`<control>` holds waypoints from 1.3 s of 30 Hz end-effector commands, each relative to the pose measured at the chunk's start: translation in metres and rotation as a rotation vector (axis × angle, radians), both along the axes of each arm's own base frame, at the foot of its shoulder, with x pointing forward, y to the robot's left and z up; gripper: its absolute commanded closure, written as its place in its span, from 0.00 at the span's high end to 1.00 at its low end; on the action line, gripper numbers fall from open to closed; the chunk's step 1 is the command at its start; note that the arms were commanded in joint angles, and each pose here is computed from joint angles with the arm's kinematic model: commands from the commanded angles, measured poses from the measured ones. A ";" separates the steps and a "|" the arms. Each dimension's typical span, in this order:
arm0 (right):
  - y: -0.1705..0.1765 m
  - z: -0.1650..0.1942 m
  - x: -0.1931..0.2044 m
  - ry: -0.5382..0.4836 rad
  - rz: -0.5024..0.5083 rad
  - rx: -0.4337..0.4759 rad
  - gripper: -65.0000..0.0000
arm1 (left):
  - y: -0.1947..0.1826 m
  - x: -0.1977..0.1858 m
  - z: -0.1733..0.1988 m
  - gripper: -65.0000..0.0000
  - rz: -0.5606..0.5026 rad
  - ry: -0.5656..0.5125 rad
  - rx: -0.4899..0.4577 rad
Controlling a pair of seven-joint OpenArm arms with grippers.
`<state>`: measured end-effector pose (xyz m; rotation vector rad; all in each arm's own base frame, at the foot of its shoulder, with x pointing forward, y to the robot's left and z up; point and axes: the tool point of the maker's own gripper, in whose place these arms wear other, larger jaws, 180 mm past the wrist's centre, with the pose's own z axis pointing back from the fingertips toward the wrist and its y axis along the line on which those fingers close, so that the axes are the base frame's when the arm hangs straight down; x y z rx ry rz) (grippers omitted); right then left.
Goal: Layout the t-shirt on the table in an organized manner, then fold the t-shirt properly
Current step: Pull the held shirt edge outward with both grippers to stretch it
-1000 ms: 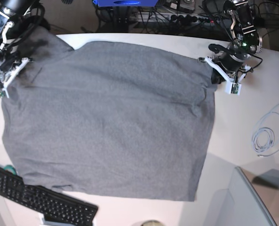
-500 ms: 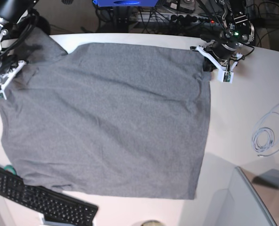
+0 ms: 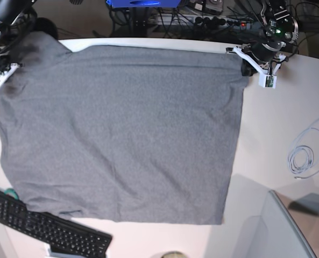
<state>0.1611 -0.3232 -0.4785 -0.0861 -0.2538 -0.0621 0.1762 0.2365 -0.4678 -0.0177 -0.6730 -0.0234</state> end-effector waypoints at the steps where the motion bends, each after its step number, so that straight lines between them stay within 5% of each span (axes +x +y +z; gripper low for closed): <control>1: -0.012 0.011 0.004 -0.018 -0.006 -0.035 0.08 | 0.004 0.013 0.014 0.00 0.005 -0.060 0.013; 8: -0.027 0.041 -0.002 -0.064 0.008 -0.137 0.58 | 0.004 0.014 0.016 0.00 0.003 -0.065 0.016; 14: -0.039 0.050 -0.029 -0.101 -0.156 -0.145 0.60 | 0.004 0.013 0.014 0.00 0.005 -0.060 0.013; 21: -0.007 0.028 -0.047 -0.168 -0.241 0.044 0.60 | 0.006 0.012 0.013 0.00 0.010 -0.058 0.014; 27: -0.001 0.030 -0.043 -0.211 -0.252 0.087 0.60 | 0.006 0.006 0.012 0.00 0.009 -0.046 0.015; 30: -0.001 0.030 -0.041 -0.216 -0.252 0.088 0.60 | 0.007 0.005 0.011 0.11 0.012 -0.044 0.015; 34: 0.005 0.015 -0.039 -0.197 -0.270 0.139 0.61 | 0.007 0.005 0.011 0.13 0.012 -0.044 0.015; 39: 0.011 0.005 -0.042 -0.180 -0.284 0.173 0.73 | 0.008 -0.001 0.011 0.13 0.010 -0.036 0.020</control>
